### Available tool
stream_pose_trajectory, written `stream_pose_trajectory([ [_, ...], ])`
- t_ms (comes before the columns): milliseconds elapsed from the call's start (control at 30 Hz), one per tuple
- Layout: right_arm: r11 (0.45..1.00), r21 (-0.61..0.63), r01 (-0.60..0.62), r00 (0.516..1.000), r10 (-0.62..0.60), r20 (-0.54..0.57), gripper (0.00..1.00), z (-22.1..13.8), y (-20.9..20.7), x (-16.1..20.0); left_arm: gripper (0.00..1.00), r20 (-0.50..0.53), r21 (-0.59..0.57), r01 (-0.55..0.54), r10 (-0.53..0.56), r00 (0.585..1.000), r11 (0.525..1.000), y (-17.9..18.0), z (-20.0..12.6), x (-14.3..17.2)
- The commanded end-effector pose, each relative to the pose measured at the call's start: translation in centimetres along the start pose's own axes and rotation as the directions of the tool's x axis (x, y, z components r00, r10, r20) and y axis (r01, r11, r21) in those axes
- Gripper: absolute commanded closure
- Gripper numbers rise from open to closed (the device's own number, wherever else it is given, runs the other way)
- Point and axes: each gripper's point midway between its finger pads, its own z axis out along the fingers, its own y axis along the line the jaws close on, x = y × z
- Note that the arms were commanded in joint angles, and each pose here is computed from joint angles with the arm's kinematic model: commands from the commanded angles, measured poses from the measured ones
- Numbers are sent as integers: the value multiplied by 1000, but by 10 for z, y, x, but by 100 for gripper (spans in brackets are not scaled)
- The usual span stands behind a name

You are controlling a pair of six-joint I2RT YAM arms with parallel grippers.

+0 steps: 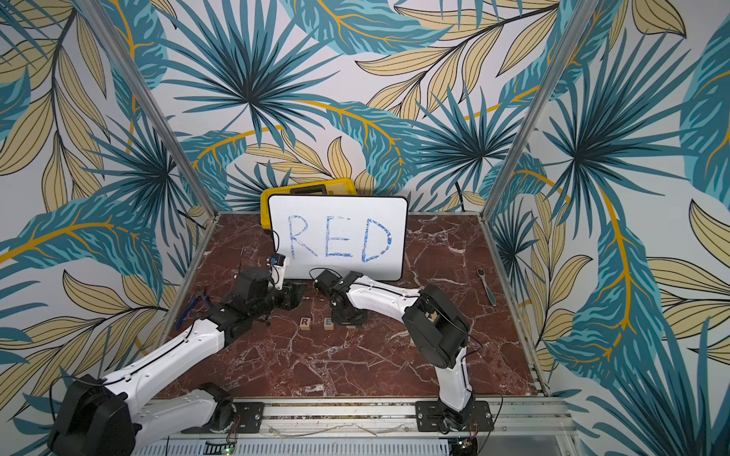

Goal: Assemble the uppercase word "red" with letter blocks
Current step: Place the letter block at the center of the board.

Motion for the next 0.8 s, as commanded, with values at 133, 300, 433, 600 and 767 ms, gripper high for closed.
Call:
stream_pose_trajectory([
  [133,1000,24,20,1000,-20,-20,67,8,-3,6,38,-24,-24,7,-8,1000,1000,8,-1,13],
  [300,1000,23,20,1000,-20,-20,67,8,-2,7,38,-27,-22,9,-9,1000,1000,8,0,13],
  [433,1000,25,17,1000,-16,-27,67,12,-3,8,38,-25,-21,9,-10,1000,1000,8,0,13],
  [600,1000,25,18,999,-17,-27,67,13,-4,9,38,-26,-21,9,-9,1000,1000,8,0,13],
  [767,999,26,19,999,-18,-30,62,14,-4,10,38,-28,-20,9,-10,1000,1000,7,0,13],
])
